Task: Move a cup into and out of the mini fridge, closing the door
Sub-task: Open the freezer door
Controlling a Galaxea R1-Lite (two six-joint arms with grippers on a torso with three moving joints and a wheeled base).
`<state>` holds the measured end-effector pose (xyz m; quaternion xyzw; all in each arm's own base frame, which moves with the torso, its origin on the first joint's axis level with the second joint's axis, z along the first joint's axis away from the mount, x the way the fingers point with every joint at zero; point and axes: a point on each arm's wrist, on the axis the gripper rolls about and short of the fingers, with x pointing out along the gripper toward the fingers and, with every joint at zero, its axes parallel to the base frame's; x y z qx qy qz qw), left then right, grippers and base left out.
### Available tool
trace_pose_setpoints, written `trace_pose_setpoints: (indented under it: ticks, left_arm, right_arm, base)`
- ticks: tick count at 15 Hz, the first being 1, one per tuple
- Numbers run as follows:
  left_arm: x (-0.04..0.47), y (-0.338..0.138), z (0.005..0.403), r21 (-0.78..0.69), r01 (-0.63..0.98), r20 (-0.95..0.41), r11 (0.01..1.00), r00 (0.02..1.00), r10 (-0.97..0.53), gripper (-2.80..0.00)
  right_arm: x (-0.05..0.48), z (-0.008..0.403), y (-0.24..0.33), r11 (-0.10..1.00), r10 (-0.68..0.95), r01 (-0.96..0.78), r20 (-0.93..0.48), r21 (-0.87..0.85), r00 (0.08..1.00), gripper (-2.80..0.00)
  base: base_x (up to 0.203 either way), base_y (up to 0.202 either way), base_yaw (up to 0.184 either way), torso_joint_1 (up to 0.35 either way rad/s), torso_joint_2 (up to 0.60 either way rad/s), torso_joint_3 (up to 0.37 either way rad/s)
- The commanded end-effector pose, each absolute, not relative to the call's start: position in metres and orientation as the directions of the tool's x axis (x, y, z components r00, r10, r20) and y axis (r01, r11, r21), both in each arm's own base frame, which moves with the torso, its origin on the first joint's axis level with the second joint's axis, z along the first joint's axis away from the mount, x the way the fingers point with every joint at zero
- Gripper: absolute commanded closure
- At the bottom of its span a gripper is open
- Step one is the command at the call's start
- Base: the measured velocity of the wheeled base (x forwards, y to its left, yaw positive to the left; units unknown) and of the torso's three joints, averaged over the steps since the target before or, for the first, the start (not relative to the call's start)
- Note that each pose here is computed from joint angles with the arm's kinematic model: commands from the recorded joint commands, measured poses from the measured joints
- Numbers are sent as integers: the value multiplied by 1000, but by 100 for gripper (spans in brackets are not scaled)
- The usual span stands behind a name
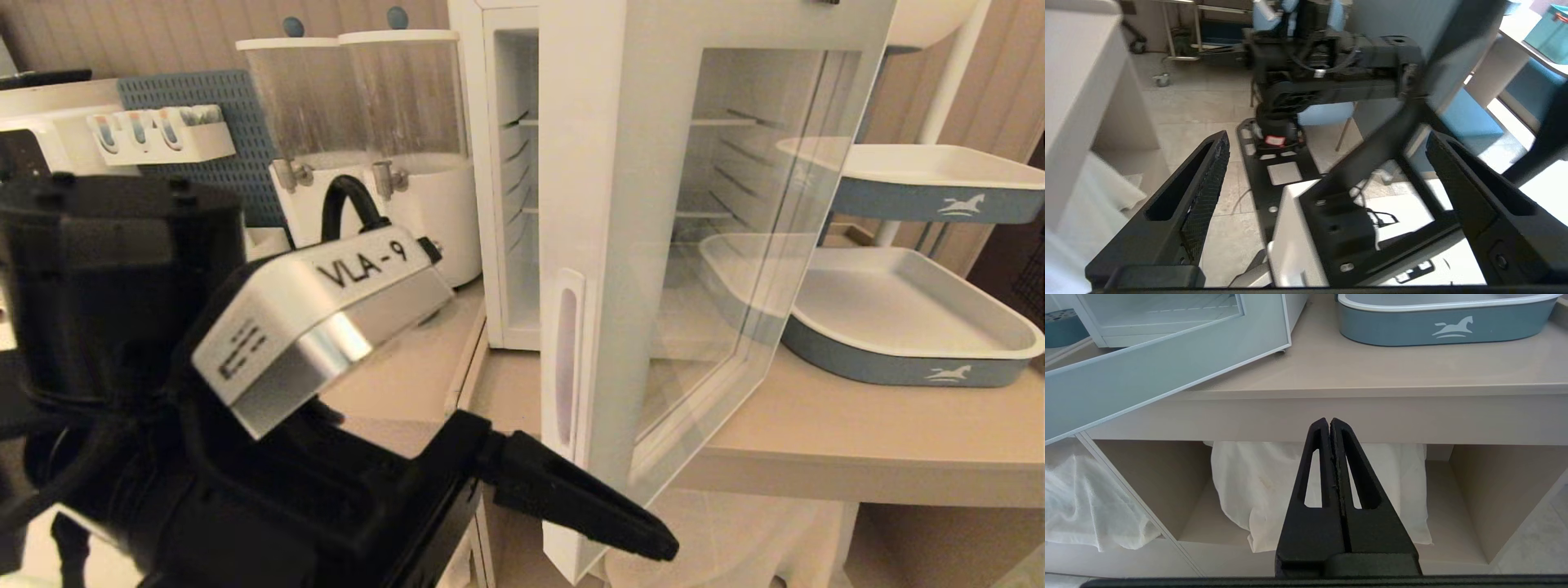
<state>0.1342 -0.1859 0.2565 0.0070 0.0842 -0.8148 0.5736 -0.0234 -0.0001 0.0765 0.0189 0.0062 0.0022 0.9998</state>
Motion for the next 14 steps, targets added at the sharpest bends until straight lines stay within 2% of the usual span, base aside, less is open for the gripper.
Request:
trace_pose_setpoints:
  ticks: [1,3,7,8,14]
  left_arm:
    - [123,-180,262,-106,930,-95,-351,-361,-928,-280]
    - [116,-163,267,-74,944,-78,-322,-327,-942,-280]
    - [145,-126,266,-62,994,-72,-93,-97,-993,-280]
    - [151,-124,264,-71,995,-77,-70,-75,-994,-280]
    - [172,-138,253,-126,990,-106,-67,-81,-991,-280]
  right_arm:
    - [-23,77,0,999,5,-4,-14,38,1000,0]
    - [-23,77,0,999,5,-4,-14,38,1000,0]
    - [-23,76,0,999,5,-4,-15,38,1000,0]
    - [-23,76,0,999,5,-4,-14,38,1000,0]
    - [-23,77,0,999,5,-4,-14,38,1000,0]
  base:
    - [0,0,0,0,0,0]
    - [0,0,0,0,0,0]
    - [0,0,0,0,0,0]
    - [0,0,0,0,0,0]
    - [0,0,0,0,0,0]
